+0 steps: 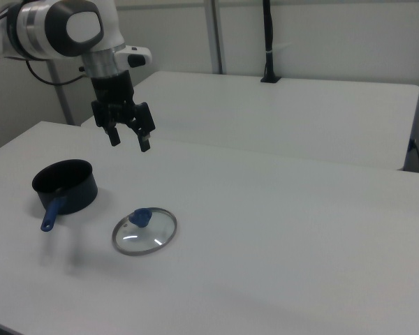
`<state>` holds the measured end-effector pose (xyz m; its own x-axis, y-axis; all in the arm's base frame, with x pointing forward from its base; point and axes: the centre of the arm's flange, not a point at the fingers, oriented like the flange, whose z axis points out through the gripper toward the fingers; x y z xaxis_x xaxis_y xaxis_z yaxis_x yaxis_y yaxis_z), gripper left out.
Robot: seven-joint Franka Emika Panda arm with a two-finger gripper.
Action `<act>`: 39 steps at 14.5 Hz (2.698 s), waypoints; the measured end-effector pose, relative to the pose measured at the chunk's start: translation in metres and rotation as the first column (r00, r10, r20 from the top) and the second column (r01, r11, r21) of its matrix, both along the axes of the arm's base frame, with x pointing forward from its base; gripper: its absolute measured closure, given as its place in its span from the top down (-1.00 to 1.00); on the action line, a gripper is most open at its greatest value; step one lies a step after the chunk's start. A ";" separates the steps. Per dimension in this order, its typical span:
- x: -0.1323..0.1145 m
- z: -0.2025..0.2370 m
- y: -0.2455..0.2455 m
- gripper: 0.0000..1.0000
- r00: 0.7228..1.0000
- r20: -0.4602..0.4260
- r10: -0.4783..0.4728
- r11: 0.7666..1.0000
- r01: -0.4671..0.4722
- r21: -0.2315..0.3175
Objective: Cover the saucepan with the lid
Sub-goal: 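Lower the gripper onto the glass lid and grasp its blue knob, then lift the glass lid and carry it over the black saucepan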
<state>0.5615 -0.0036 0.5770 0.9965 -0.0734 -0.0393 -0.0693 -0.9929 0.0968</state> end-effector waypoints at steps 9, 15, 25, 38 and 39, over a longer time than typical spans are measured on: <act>0.003 -0.024 0.005 1.00 0.988 -0.047 0.150 0.989 -0.150 0.013; 0.013 -0.112 0.040 1.00 0.965 -0.067 0.254 0.967 -0.253 0.027; 0.041 -0.228 0.060 0.68 0.956 -0.097 0.275 0.960 -0.269 0.075; 0.042 -0.215 0.060 0.20 0.981 -0.098 0.168 0.985 -0.162 0.063; 0.047 -0.200 0.061 0.20 0.984 -0.087 0.155 0.987 -0.150 0.060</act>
<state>0.6080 0.0576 0.3769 0.9880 0.0840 -0.1296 0.0902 -0.9950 0.0431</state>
